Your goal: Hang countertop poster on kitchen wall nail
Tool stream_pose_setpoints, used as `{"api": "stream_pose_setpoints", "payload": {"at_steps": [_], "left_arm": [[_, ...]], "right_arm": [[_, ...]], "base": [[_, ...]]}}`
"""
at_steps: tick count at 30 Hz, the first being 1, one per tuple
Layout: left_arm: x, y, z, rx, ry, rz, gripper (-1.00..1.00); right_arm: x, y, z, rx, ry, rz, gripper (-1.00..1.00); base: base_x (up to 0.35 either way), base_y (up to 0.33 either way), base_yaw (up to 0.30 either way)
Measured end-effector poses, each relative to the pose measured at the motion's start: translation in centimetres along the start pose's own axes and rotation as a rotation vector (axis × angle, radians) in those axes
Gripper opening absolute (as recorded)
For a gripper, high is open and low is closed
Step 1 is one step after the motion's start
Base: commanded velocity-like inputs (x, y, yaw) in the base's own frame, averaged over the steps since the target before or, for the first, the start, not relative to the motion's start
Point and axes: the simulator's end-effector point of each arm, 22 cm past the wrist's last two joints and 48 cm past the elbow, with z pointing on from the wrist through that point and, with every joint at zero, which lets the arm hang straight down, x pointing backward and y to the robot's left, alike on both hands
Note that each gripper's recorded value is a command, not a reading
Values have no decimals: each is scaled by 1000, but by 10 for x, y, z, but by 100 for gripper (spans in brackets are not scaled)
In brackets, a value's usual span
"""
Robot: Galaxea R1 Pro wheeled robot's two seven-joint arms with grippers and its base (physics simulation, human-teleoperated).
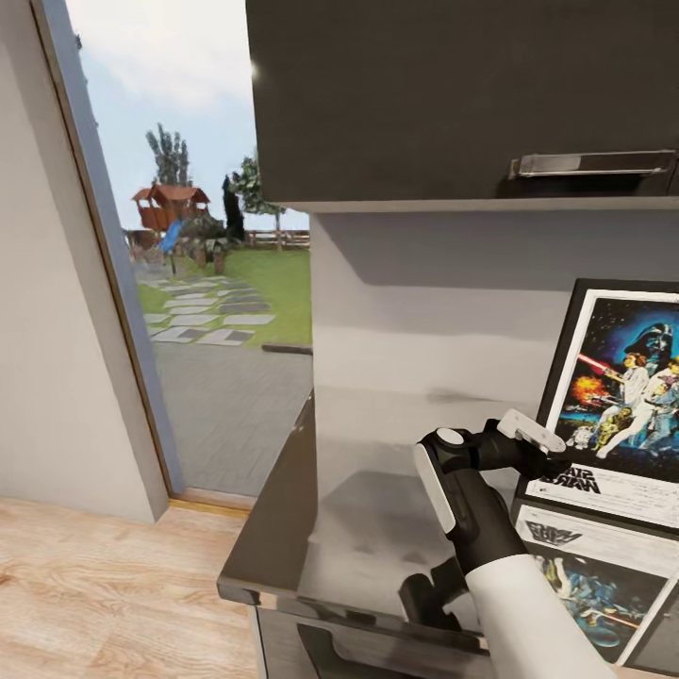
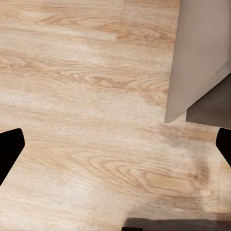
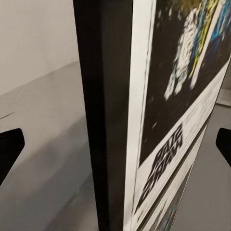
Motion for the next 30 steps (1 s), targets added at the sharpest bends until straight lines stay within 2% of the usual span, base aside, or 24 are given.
{"api": "stream_pose_setpoints", "payload": {"at_steps": [30], "left_arm": [[-1, 0, 0, 0, -1, 0, 100]], "right_arm": [[0, 0, 0, 0, 0, 0, 100]], "base": [[0, -1, 0]]}}
